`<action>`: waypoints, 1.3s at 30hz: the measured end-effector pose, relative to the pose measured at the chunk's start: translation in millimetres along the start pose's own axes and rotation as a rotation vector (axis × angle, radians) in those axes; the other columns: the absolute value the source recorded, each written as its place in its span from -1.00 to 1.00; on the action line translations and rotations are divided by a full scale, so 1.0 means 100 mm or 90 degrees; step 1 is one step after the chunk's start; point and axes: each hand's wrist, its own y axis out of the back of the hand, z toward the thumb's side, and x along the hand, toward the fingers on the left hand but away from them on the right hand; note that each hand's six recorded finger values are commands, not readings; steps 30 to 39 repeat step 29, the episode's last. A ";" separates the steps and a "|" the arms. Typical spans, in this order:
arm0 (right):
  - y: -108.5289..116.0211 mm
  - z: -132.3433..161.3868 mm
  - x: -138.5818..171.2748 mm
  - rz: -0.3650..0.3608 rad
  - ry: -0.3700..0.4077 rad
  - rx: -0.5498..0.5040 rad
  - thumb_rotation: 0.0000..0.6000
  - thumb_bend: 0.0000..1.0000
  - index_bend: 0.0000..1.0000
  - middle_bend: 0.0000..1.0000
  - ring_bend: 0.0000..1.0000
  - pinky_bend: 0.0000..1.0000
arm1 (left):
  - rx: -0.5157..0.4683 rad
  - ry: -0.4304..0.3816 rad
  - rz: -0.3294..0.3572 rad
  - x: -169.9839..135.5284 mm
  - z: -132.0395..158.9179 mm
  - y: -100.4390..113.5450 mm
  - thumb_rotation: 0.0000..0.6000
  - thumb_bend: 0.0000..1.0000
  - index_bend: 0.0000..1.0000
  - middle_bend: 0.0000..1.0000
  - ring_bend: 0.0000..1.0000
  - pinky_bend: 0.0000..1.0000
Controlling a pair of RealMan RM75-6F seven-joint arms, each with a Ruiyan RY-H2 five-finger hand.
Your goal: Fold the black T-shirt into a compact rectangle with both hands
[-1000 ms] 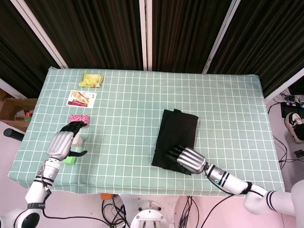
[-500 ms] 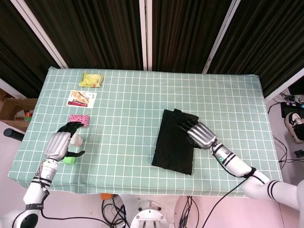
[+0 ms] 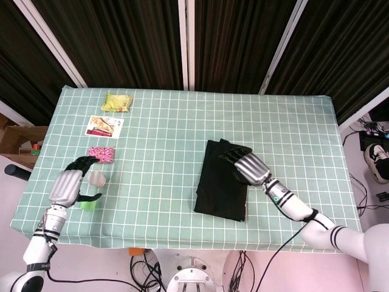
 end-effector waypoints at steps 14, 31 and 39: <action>0.70 -0.89 2.30 -0.136 -0.296 -0.012 1.00 -0.84 -1.00 -1.00 -1.00 -1.00 | 0.160 0.032 0.158 -0.48 -0.41 0.39 1.00 -0.79 -0.66 -0.76 -0.82 -0.66; 0.55 -0.87 2.81 -0.192 -0.319 -0.042 1.00 -0.70 -1.00 -1.00 -1.00 -1.00 | 0.142 0.072 0.112 -1.07 -0.47 0.23 1.00 -0.79 -0.66 -0.76 -0.82 -0.66; 0.55 -0.87 2.81 -0.192 -0.319 -0.042 1.00 -0.70 -1.00 -1.00 -1.00 -1.00 | 0.142 0.072 0.112 -1.07 -0.47 0.23 1.00 -0.79 -0.66 -0.76 -0.82 -0.66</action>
